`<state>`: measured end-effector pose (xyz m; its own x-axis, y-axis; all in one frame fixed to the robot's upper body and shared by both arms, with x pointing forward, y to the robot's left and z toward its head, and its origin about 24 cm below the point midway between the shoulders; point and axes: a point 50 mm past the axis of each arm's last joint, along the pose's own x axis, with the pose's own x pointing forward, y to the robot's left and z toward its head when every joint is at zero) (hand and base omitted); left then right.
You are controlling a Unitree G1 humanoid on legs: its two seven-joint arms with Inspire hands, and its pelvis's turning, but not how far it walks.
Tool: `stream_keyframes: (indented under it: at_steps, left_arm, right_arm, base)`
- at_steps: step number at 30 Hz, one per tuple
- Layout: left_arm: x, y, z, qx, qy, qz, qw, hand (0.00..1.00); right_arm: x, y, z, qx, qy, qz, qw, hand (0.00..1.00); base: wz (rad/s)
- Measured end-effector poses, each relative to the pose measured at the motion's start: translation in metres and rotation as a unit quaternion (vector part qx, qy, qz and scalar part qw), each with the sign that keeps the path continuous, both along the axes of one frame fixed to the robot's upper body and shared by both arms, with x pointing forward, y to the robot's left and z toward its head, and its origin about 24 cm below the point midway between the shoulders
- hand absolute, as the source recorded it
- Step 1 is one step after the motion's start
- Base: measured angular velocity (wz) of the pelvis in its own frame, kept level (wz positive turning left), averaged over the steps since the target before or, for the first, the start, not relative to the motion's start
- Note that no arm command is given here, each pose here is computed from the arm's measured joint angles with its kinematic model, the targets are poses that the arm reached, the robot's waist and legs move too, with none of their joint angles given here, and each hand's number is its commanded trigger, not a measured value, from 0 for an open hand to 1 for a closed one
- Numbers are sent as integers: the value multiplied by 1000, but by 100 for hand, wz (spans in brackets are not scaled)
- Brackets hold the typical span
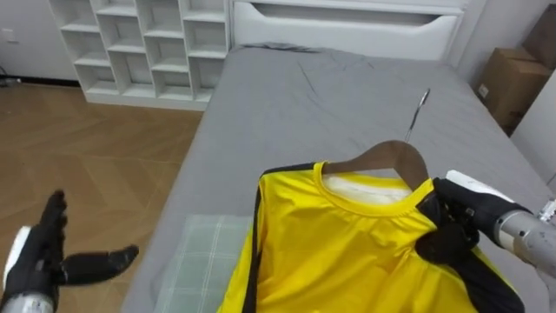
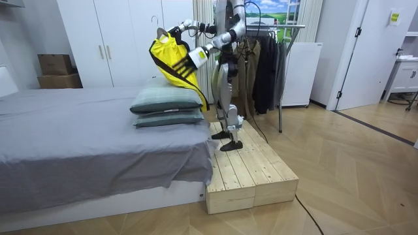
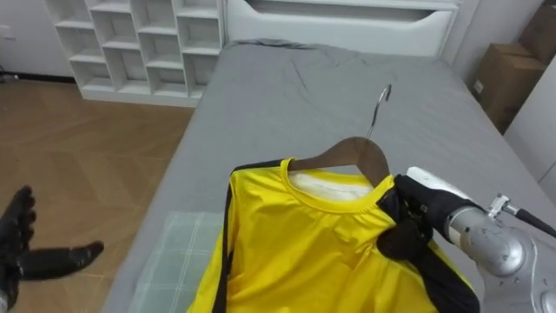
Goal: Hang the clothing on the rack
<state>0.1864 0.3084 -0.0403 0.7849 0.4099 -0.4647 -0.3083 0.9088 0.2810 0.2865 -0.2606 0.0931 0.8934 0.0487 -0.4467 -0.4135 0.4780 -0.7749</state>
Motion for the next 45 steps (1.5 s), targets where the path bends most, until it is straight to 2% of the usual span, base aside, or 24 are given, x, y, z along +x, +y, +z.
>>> stream_keyframes:
  at_steps: [2,3,4,5,7,8,11,14,16,18,23,25,32,37,45]
  left_arm:
    - [-30,-1,-39,-40,96,13,994,0]
    - [-39,-1,-49,-51,124,17,991,0]
    - [-59,-3,-67,-74,177,26,981,0]
    - [-70,-5,-76,-84,204,28,975,0]
    - [-116,-13,-100,-124,295,51,946,0]
    - [-127,-15,-103,-132,312,58,939,0]
    - [-191,-21,-114,-162,402,98,896,0]
    - [-226,-27,-115,-167,452,109,869,0]
    - [-236,-32,-116,-173,468,111,859,0]
    - [-237,-33,-117,-174,471,110,858,0]
    - [-215,-31,-118,-147,465,71,870,0]
    - [-190,-29,-118,-121,455,36,882,0]
    - [-143,-29,-116,-83,418,-34,904,0]
    - [-131,-35,-116,-75,416,-78,903,0]
    - [-142,-34,-117,-75,440,-86,891,0]
  right_arm:
    - [0,-5,3,5,-3,-14,1000,100]
    - [1,-5,4,6,-4,-15,1000,100]
    - [1,-4,4,7,-1,-16,1000,100]
    - [1,-4,3,8,0,-17,1000,100]
    - [0,-5,2,5,3,-24,1000,100]
    - [0,-6,2,7,4,-26,1000,100]
    - [-1,-7,0,21,10,-33,999,100]
    - [-1,-5,4,20,1,-31,999,100]
    - [-1,-3,8,22,-8,-27,999,100]
    - [-1,-2,8,31,-11,-24,999,100]
    - [-4,-2,7,34,-23,-27,999,100]
    - [-10,-3,4,26,-26,-31,999,100]
    - [-11,-2,8,-5,-41,-21,999,100]
    - [-11,0,8,-6,-48,-22,999,100]
    - [-10,8,4,1,-40,-6,999,100]
  base:
    - [-2]
    - [-5]
    - [0]
    - [0]
    - [0]
    - [0]
    - [-16]
    - [-2]
    - [6]
    - [2]
    - [0]
    - [-12]
    - [-62]
    - [-99]
    - [-94]
